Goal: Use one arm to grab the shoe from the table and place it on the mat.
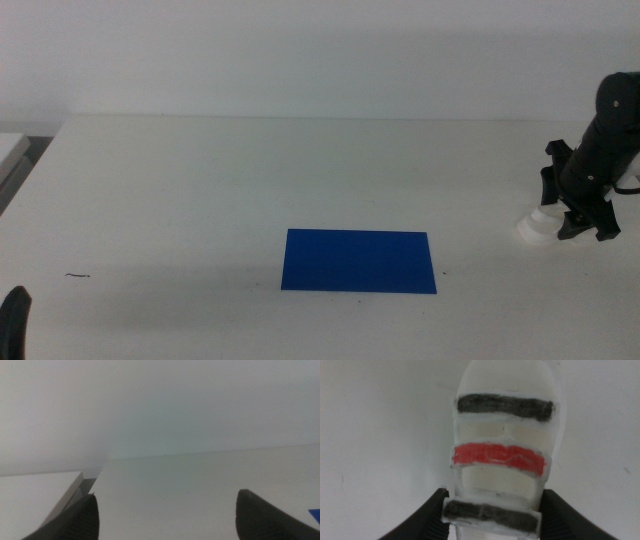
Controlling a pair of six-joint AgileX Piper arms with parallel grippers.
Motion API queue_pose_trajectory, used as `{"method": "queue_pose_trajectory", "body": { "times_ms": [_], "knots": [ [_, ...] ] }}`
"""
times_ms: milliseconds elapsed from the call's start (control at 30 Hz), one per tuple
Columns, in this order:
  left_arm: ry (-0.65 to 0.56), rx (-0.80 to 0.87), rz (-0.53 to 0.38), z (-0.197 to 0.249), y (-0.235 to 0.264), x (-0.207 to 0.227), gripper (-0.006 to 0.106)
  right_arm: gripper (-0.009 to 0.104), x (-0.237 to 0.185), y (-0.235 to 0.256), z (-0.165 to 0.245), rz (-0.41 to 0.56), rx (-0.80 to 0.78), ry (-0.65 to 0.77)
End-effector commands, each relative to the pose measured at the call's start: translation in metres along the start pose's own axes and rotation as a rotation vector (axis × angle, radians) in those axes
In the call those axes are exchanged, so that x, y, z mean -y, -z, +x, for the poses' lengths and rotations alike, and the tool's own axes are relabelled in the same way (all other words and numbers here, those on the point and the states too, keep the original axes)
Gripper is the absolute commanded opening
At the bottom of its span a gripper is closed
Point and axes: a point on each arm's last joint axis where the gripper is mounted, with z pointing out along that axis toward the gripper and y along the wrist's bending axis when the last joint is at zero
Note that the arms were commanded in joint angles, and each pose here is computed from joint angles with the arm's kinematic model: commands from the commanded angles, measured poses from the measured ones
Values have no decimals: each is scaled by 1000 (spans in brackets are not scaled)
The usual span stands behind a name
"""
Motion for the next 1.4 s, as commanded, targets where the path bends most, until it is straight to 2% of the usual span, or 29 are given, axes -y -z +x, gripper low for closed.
{"method": "queue_pose_trajectory", "body": {
  "times_ms": [0, 167, 333, 533, 600, 633, 700, 833, 967, 1067, 1167, 1367],
  "knots": [
    [7, 6, 2, -1, 0, 0, 94, -1, 2, 21, 13, 4, 27, 42],
    [7, 6, 2, -1, 0, 0, 94, 5, -1, 57, 76, -101, 6, 169],
    [7, 6, 2, -1, 0, 0, 94, 12, 2, 62, 154, -158, -54, 239],
    [7, 6, 2, -1, 0, 0, 94, 13, 16, 47, 229, -158, -119, 316],
    [7, 6, 2, -1, 0, 0, 94, 13, 19, 43, 243, -151, -124, 397],
    [7, 6, 2, -1, 0, 0, 94, 13, 18, 42, 248, -164, -119, 494],
    [7, 6, 2, -1, 0, 0, 94, 13, 13, 47, 254, -224, -99, 780],
    [7, 6, 2, -1, 0, 0, 94, 13, 10, 61, 266, -308, -38, 1531],
    [7, 6, 2, -1, 0, 0, 94, 13, 14, 64, 268, -304, 27, 2152],
    [7, 6, 2, -1, 0, 0, 94, 13, 16, 56, 269, -284, 46, 2479],
    [7, 6, 2, -1, 0, 0, 94, 11, 16, 46, 270, -266, 40, 2637],
    [7, 6, 2, -1, 0, 0, 94, 10, 17, 42, 269, -236, 48, 2749]
  ]
}}
